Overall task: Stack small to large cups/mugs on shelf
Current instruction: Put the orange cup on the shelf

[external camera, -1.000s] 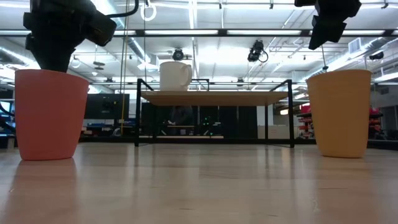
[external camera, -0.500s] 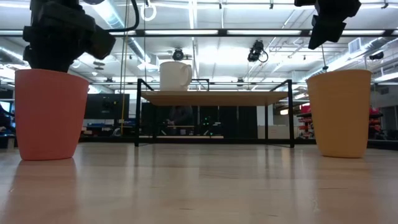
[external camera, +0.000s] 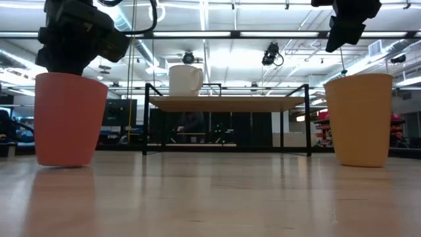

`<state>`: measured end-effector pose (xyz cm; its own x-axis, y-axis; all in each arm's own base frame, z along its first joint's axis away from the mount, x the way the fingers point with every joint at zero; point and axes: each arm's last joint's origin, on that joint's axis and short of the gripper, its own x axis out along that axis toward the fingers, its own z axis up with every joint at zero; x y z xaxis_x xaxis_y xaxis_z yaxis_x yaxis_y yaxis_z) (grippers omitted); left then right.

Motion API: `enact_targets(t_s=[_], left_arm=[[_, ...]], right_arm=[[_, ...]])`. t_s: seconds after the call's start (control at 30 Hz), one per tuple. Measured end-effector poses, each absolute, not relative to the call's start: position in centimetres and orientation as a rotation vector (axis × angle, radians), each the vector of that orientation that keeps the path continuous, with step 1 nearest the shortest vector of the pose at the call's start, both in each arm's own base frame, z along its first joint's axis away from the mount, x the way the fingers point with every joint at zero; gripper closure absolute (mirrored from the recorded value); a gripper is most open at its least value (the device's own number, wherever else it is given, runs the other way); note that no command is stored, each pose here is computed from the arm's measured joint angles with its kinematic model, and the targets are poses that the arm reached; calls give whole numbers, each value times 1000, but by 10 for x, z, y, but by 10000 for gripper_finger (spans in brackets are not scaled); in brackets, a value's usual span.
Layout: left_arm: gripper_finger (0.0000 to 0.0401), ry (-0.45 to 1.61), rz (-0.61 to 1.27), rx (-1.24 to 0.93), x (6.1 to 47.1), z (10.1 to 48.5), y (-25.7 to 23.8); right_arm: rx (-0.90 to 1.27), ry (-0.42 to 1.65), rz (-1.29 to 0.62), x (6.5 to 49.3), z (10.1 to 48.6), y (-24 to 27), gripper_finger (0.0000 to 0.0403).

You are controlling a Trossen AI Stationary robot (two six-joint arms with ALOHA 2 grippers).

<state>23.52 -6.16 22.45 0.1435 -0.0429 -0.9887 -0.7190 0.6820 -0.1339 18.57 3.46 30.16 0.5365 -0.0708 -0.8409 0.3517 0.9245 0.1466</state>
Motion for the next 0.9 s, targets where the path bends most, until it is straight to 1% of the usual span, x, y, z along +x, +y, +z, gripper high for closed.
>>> enact_targets(t_s=[0.1, 0.2, 0.37, 0.5, 0.77, 0.9], left_arm=[[382, 1368, 533, -707, 236, 225, -60], [390, 1390, 512, -732, 236, 225, -57], [390, 1350, 451, -726, 246, 247, -54], [390, 1245, 405, -687, 257, 280, -48], [390, 1040, 438, -607, 262, 357, -20], [390, 928, 449, -577, 260, 389, -5]], right_arm=[[315, 976, -256, 186, 302, 35, 342], [315, 976, -256, 186, 302, 35, 342], [308, 977, -252, 186, 302, 35, 342], [286, 979, -242, 186, 302, 35, 342], [240, 963, -276, 186, 302, 33, 342], [233, 941, -291, 183, 304, 32, 342]])
